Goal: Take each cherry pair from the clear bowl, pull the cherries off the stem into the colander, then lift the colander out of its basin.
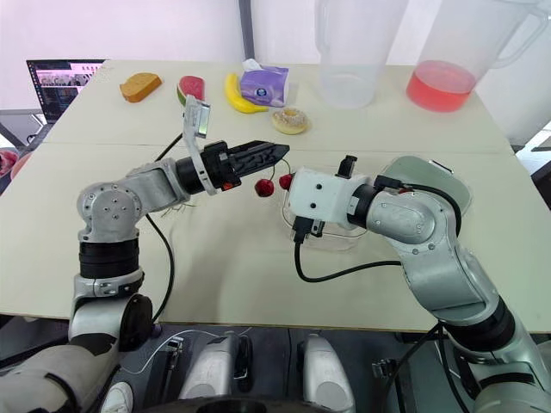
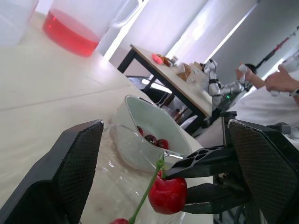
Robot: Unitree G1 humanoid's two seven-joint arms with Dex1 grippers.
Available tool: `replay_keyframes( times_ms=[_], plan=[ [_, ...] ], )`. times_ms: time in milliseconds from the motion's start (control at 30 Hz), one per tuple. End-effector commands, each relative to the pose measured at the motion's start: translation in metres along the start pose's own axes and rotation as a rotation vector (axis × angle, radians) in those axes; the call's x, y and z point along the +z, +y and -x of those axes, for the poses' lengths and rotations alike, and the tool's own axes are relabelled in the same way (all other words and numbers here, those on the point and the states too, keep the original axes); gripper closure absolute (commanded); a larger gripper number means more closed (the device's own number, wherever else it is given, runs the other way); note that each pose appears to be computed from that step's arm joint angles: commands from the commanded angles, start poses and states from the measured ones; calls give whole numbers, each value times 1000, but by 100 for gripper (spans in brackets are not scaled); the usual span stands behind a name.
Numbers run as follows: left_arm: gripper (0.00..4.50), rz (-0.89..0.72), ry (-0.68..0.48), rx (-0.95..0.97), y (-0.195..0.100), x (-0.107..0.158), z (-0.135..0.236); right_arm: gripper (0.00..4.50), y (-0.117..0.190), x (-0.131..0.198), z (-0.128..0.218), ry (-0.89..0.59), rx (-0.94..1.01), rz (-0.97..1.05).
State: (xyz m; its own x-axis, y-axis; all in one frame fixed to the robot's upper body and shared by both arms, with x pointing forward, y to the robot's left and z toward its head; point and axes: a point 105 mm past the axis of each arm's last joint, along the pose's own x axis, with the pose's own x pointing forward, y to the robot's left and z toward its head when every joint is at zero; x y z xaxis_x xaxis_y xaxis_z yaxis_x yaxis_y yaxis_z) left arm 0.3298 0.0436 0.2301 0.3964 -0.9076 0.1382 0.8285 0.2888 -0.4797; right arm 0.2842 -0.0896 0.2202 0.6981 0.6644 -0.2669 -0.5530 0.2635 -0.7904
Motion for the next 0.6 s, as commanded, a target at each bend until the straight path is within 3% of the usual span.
replay_keyframes(
  times_ms=[33,333,433,600],
  plan=[
    [0,-1,-31,-3,-4,4,1,404,-8,10,5,-25,-38,40],
    [0,24,-18,-7,-8,-2,0,404,-9,11,5,-25,-34,30],
    [89,31,-25,-14,-10,-1,-1,404,-8,10,4,-23,-30,27],
    [353,42,-27,-21,-12,-1,-3,404,-8,11,4,-25,-27,27]
  ],
)
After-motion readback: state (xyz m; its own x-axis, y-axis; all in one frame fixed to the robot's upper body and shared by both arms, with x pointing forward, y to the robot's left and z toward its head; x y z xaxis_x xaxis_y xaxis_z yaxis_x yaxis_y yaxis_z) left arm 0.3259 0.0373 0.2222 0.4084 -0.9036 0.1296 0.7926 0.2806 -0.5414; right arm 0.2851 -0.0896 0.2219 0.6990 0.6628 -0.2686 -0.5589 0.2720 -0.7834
